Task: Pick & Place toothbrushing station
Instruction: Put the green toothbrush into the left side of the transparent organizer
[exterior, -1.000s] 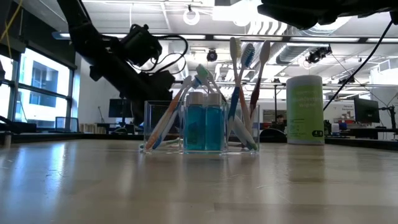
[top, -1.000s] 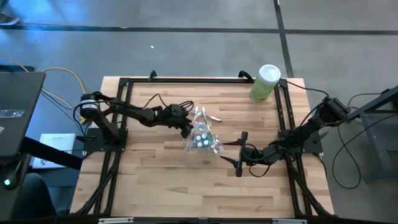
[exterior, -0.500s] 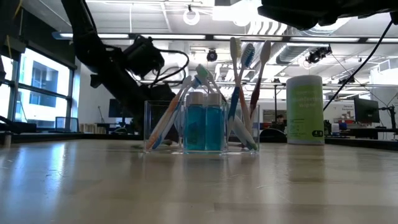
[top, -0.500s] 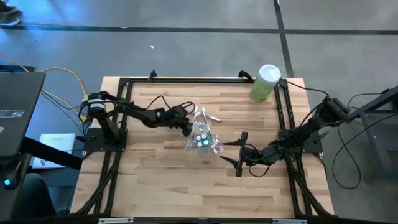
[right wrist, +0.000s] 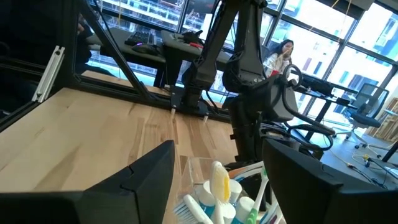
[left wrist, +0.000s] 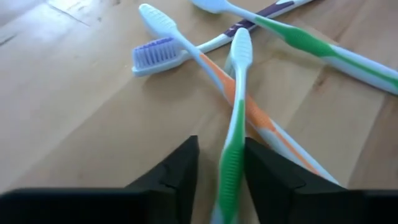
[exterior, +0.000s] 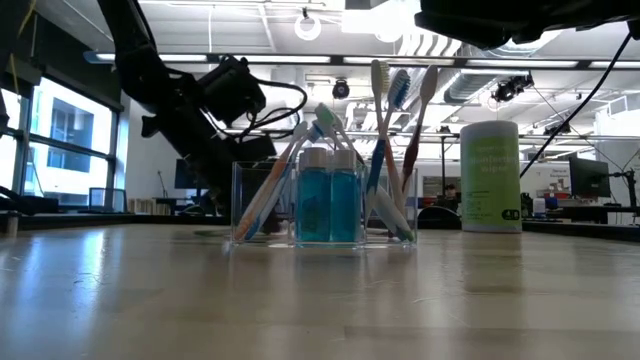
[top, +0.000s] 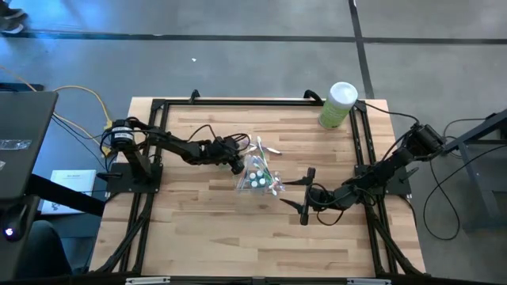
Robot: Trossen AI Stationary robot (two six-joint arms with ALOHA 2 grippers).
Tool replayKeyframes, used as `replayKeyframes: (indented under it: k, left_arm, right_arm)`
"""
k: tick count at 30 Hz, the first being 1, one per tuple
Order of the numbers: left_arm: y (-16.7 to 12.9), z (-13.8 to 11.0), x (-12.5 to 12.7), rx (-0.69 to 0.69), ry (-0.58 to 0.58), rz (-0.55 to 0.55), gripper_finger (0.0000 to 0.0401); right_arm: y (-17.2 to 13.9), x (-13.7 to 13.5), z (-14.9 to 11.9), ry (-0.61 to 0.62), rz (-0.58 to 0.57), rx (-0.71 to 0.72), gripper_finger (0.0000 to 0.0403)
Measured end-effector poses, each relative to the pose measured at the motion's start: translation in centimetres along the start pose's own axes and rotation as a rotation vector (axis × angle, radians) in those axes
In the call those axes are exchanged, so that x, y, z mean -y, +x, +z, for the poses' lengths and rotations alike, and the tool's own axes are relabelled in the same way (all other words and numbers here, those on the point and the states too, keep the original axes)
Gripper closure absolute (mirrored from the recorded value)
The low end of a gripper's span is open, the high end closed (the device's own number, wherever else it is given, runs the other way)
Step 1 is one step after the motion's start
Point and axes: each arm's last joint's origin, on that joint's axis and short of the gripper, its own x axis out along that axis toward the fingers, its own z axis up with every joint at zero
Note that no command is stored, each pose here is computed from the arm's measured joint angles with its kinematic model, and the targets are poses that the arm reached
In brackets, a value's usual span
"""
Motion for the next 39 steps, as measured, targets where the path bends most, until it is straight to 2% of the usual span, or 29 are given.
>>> replayKeyframes:
  k: [6,12,16,24,26,33,35,39]
  left_arm:
    - [-0.1,-0.3,0.2,0.000,0.012,0.030,0.0372]
    - [-0.3,-0.4,0.1,-0.020,0.009,0.046,0.0374]
    - [-1.6,-0.2,0.4,-0.025,0.019,0.033,0.0374]
    - [-6.8,1.2,2.2,0.075,0.057,0.018,0.0374]
    - [-8.3,1.6,2.8,0.124,0.056,-0.002,0.0374]
    - [-13.7,1.9,4.3,0.325,0.063,0.041,0.0374]
    - [-15.1,1.8,5.1,0.371,0.055,-0.005,0.0374]
    - [-17.0,1.3,7.5,0.482,0.053,-0.170,0.0374]
  right_arm:
    - [0.0,0.0,0.0,0.000,0.000,0.000,0.0167]
    - [0.0,0.0,0.0,-0.003,0.001,-0.004,0.0167]
    - [0.0,0.0,-0.1,-0.007,0.002,-0.008,0.0167]
    - [0.0,0.0,-0.2,-0.011,0.003,-0.013,0.0167]
    - [0.0,0.0,-0.2,-0.002,0.001,-0.017,0.0167]
    - [0.0,0.0,-0.2,0.007,0.001,-0.018,0.0167]
    - [0.0,0.0,-0.2,0.007,0.001,-0.018,0.0167]
    - [0.0,0.0,-0.2,0.004,0.001,-0.021,0.0167]
